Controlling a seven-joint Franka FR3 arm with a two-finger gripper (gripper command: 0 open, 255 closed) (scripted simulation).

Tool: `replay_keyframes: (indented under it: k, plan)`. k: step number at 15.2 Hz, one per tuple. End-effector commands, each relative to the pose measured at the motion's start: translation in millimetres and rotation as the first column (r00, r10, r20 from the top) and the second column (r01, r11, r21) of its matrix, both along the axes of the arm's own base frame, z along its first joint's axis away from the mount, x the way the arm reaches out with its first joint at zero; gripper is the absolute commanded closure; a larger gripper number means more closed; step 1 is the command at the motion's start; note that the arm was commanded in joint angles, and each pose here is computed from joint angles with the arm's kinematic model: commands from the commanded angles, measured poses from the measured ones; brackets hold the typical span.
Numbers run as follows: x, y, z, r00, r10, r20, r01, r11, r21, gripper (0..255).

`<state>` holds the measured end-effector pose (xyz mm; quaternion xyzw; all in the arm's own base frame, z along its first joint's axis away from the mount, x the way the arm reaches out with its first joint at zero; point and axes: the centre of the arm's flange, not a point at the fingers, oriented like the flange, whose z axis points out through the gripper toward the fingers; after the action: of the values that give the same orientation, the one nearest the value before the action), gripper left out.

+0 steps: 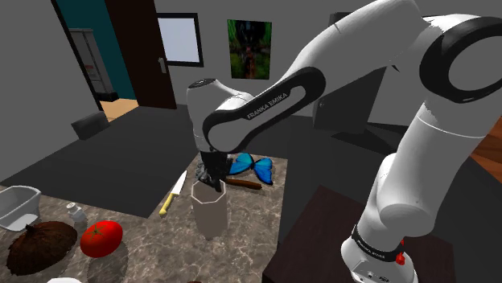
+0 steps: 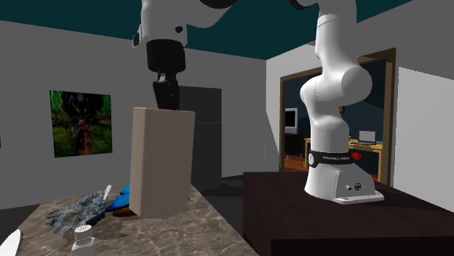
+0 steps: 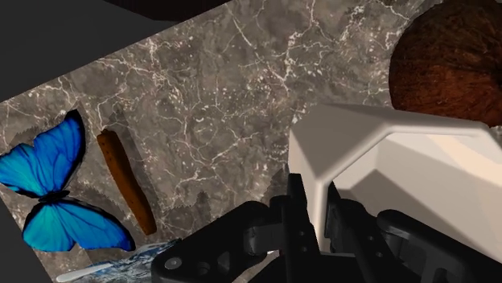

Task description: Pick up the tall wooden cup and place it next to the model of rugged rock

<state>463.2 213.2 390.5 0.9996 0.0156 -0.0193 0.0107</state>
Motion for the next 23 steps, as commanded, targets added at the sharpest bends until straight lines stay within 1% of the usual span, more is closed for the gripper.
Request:
replay_keyframes:
  k: [1,13,14,23]
  plan:
    - [-0.4,-0.3,12.3,1.000,0.000,0.001,0.000,1.000,0.000,255]
    - [-0.4,-0.3,75.7,1.000,0.000,0.001,0.000,1.000,0.000,255]
    - [-0.5,-0.3,77.5,1.000,0.000,0.001,0.000,1.000,0.000,255]
    - [71.6,-94.8,78.7,1.000,0.000,0.001,0.000,1.000,0.000,255]
